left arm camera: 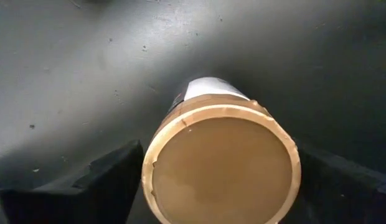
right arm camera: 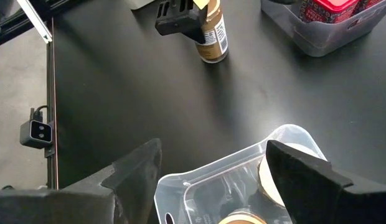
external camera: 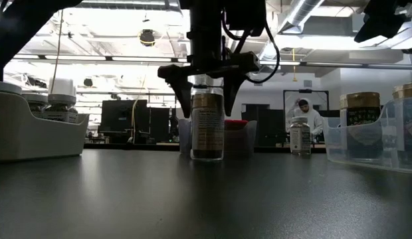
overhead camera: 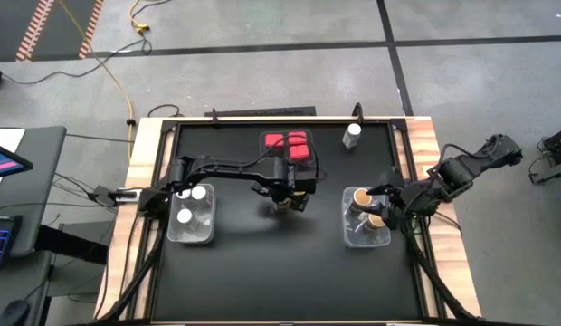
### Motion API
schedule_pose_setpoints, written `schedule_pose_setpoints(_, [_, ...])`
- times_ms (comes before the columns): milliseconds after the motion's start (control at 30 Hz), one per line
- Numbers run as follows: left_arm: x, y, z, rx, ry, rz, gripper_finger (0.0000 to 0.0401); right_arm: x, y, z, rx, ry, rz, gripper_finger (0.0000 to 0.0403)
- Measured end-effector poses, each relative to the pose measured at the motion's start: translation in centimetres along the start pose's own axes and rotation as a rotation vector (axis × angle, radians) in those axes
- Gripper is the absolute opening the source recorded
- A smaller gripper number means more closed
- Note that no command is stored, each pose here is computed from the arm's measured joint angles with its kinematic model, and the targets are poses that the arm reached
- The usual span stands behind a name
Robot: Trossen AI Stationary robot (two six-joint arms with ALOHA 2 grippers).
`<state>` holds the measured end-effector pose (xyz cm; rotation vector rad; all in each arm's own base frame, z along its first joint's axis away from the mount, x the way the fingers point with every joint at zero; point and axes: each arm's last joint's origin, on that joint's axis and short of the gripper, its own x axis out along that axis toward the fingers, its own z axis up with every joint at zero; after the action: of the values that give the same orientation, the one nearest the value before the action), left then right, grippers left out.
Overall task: Sort spices by type
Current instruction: Put the gold seasoning bottle into the transparent bin
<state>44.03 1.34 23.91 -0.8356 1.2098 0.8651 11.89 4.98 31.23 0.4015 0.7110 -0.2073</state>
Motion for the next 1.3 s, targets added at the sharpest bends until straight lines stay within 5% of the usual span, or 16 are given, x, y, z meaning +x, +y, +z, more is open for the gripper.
schedule_pose_setpoints(400, [-5.0, -0.2, -0.5, 0.070, -0.041, -0.005, 0.0384, 0.0, 0.0, 0.0, 0.002, -0.001, 0.001, 0.0315])
schedule_pose_setpoints(533, [-7.5, -0.4, -1.6, 0.229, -0.140, 0.036, 0.0384, 0.2, 0.1, 0.1, 0.005, 0.001, -0.006, 0.0315])
schedule_pose_setpoints(700, [-9.6, -0.4, -2.9, 0.584, -0.148, 0.040, 0.0384, 1.1, 0.3, 0.5, 0.026, -0.005, -0.035, 0.0315])
schedule_pose_setpoints(1100, [-12.1, -1.7, -6.6, 0.929, -0.292, -0.002, 0.0384, 5.2, 1.6, 2.9, 0.103, -0.079, -0.072, 0.0315])
schedule_pose_setpoints(1300, [-12.5, 0.4, -8.3, 1.009, -0.337, 0.015, 0.0384, 6.9, 3.0, 4.9, 0.140, -0.150, -0.033, 0.0315])
